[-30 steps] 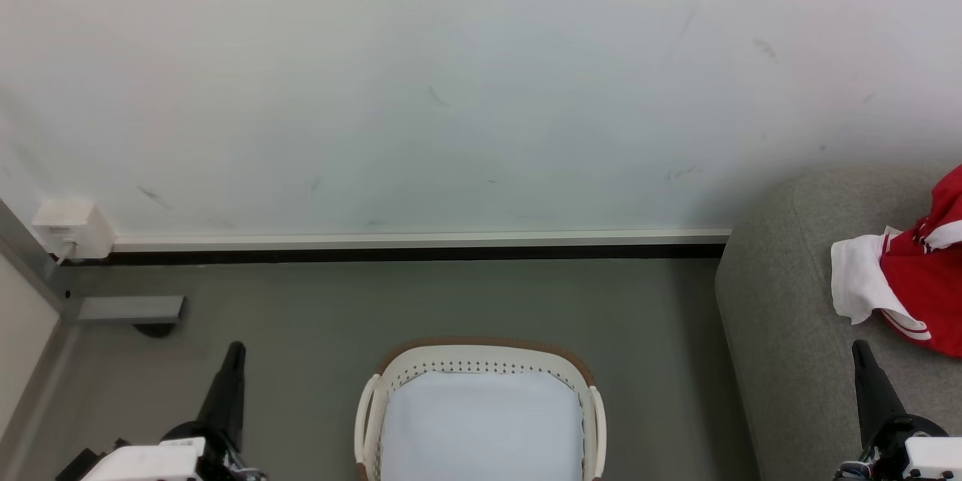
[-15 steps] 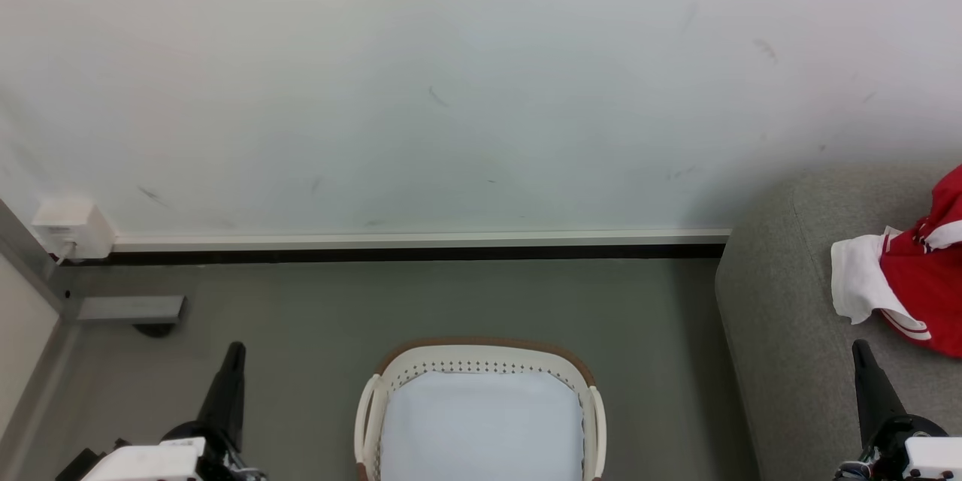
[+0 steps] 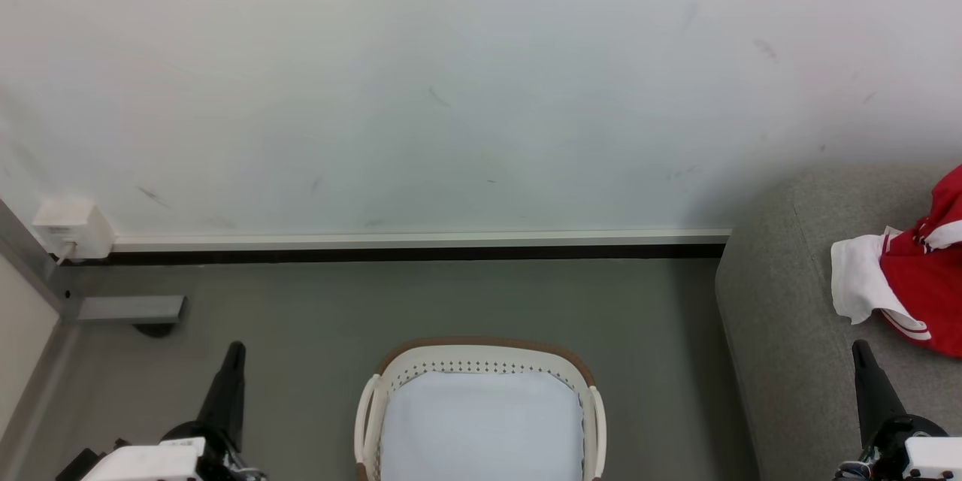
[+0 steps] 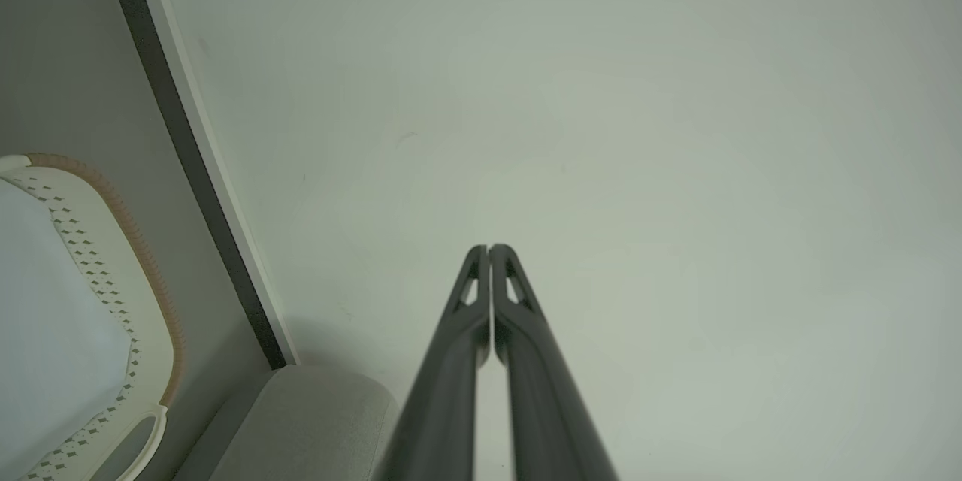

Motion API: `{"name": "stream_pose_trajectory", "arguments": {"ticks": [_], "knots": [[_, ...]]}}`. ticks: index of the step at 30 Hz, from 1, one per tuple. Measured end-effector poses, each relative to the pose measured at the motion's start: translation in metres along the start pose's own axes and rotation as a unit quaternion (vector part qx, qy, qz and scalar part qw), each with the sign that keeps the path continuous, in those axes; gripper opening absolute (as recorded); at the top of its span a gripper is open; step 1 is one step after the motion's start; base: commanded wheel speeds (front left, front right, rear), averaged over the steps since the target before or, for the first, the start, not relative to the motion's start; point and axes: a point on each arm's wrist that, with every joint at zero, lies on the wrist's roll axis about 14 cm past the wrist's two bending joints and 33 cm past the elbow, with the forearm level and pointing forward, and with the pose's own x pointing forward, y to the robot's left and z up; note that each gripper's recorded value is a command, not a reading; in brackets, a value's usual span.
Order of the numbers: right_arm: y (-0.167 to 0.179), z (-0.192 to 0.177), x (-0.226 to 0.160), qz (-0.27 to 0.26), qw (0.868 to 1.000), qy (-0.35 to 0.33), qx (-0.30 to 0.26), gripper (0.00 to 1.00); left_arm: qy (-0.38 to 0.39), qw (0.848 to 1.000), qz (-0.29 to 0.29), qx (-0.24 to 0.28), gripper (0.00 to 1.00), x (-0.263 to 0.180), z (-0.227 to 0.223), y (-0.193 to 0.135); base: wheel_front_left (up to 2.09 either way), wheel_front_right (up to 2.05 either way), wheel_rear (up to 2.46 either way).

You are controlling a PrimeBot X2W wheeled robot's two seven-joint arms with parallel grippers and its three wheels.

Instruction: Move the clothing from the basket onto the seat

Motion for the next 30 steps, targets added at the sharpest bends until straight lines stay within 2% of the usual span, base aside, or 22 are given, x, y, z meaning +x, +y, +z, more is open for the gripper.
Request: {"name": "stream_pose_trajectory", "arguments": {"ticks": [30], "knots": [[0.0000,0.0000,0.0000,0.000,1.000,0.000,0.000,0.00,0.000,1.000,0.000,0.000,0.00,0.0000,0.0000,0.0000,0.00,0.00,0.00]]}}
